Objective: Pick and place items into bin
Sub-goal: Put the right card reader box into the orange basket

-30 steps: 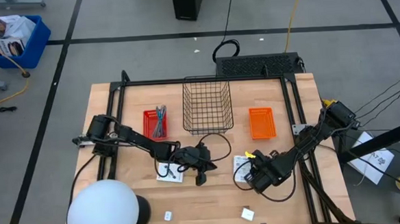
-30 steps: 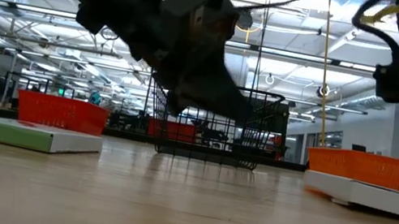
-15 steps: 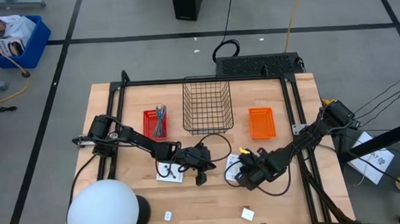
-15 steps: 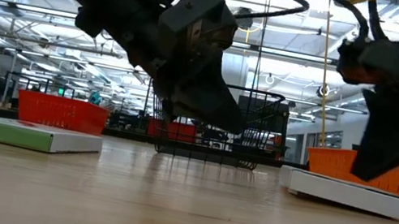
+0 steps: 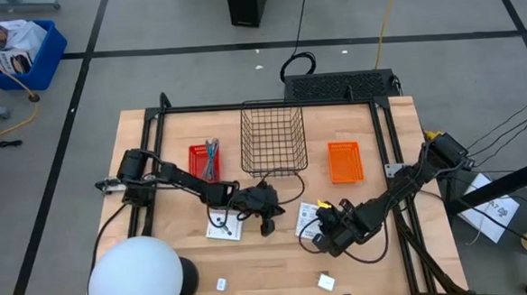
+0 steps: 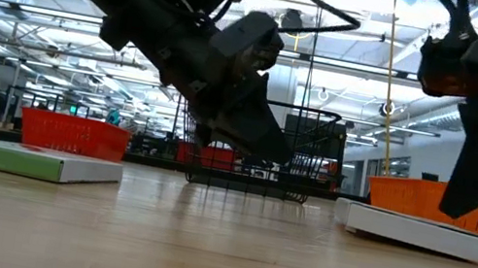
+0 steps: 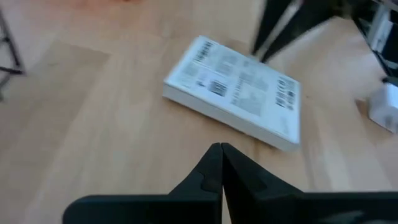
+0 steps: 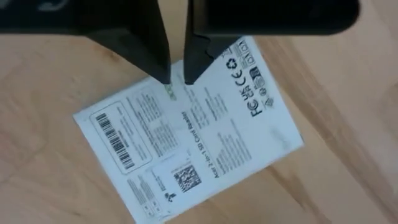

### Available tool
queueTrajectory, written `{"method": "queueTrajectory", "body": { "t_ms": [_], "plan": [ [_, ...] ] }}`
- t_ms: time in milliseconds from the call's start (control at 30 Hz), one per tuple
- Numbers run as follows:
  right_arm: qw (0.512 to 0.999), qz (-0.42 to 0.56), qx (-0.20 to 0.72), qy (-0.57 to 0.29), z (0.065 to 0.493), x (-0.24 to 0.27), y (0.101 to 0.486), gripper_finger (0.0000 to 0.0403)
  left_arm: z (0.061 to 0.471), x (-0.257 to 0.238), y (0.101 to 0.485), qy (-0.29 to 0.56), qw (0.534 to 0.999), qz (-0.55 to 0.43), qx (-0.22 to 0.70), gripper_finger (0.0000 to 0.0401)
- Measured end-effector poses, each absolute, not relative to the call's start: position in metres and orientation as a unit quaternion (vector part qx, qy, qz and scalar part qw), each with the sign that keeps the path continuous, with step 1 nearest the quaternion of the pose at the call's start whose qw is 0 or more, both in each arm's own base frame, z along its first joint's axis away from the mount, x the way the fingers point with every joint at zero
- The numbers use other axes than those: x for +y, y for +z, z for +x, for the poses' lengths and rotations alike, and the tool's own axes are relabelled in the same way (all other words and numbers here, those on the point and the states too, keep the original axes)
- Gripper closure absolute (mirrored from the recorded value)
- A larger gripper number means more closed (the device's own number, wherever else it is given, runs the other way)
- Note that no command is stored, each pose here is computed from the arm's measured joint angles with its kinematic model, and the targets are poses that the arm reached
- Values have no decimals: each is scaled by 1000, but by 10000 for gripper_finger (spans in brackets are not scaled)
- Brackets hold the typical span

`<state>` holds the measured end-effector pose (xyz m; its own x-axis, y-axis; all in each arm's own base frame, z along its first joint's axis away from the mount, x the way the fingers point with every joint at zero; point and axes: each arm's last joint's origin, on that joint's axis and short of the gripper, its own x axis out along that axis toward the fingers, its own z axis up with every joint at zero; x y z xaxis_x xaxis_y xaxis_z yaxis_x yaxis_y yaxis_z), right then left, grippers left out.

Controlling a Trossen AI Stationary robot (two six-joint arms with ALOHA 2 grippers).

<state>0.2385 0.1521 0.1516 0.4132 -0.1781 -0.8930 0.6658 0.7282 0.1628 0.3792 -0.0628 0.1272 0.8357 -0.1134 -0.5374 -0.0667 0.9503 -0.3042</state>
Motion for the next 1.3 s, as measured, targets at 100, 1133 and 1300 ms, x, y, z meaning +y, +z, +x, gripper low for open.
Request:
{"method": "queueTrajectory", "body": {
  "t_ms": [100,1133,1300],
  "plan": [
    [794,265,475,-271,234,156,151,398,380,-56,127,-12,942,-170,288,393],
    [778,260,474,-320,240,153,127,403,425,-76,101,-60,920,-188,339,398],
    [803,243,456,-298,248,151,127,403,425,-77,95,-65,916,-192,345,392]
  ]
}}
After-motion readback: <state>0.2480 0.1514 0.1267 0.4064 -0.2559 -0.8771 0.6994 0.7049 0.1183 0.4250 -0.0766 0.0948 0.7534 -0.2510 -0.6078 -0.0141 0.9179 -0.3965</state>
